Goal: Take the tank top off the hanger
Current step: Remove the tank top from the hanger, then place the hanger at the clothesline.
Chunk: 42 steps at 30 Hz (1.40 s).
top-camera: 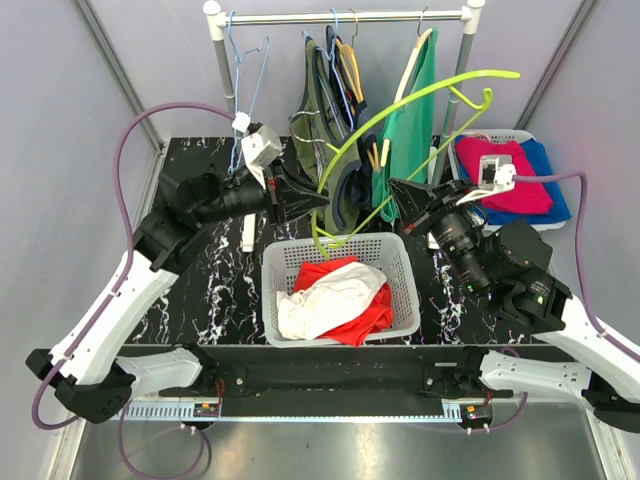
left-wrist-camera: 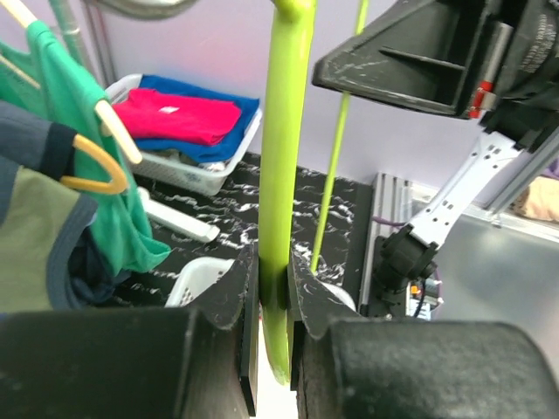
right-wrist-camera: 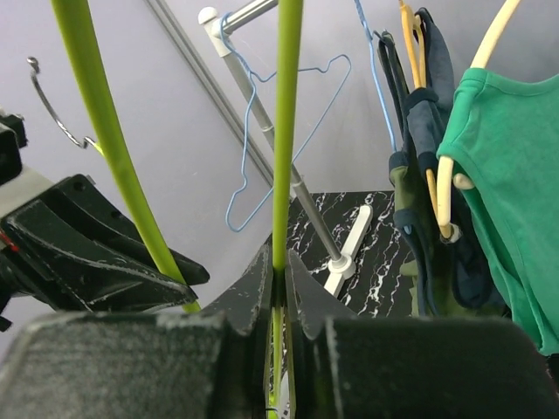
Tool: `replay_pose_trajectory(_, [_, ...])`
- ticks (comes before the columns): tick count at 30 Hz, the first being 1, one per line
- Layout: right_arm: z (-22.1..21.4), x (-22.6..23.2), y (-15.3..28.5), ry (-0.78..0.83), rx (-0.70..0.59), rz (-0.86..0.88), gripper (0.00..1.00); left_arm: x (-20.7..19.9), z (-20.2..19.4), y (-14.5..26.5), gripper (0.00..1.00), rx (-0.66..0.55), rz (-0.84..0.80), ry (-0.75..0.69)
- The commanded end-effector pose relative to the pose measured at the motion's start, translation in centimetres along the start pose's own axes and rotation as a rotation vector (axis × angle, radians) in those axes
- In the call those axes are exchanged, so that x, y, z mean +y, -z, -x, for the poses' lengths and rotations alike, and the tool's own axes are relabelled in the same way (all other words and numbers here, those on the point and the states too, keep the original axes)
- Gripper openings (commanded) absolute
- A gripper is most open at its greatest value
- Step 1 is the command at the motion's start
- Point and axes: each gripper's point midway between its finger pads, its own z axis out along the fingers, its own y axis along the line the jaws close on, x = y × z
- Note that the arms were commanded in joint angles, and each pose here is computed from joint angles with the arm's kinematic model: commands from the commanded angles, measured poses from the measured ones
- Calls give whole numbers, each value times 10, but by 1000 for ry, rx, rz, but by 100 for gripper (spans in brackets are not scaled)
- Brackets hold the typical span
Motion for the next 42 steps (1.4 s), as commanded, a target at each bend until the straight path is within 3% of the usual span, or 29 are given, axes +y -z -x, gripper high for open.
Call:
replay_pose_trajectory(1, [-22, 10, 1, 9, 60, 56, 12, -7, 44, 15, 0, -78, 48, -171])
replay_pose_trajectory(6, [-38, 10, -3, 6, 96, 57, 13, -14, 25, 49, 0, -21, 114, -277])
replay_pose_trajectory(11, [-66, 31, -19, -44, 178, 101, 11, -31, 3, 80, 0, -6, 129, -295])
replay_pose_trajectory(19, [-136, 61, -43, -148, 343, 175, 9, -48, 24, 99, 0, -79, 128, -302])
replay_pose_trajectory(22, [-161, 60, -41, -183, 397, 176, 13, -47, 33, 105, 0, -105, 169, -317])
replay_pose_trajectory(26, [-175, 63, -34, -208, 447, 198, 36, -39, 42, 119, 0, -141, 268, -329])
replay_pose_trajectory(27, [-174, 63, -33, -209, 450, 202, 49, -37, 43, 123, 0, -148, 294, -328])
replay_pose_trajectory(30, [-173, 62, -27, -205, 470, 209, 70, -22, 47, 136, 0, -172, 417, -302])
replay_pose_trajectory(37, [-149, 47, 3, -219, 450, 202, 88, 33, 55, 176, 0, -212, 808, -234])
replay_pose_trajectory(42, [-134, 30, 32, -235, 436, 197, 87, 67, 51, 195, 0, -181, 1016, -183])
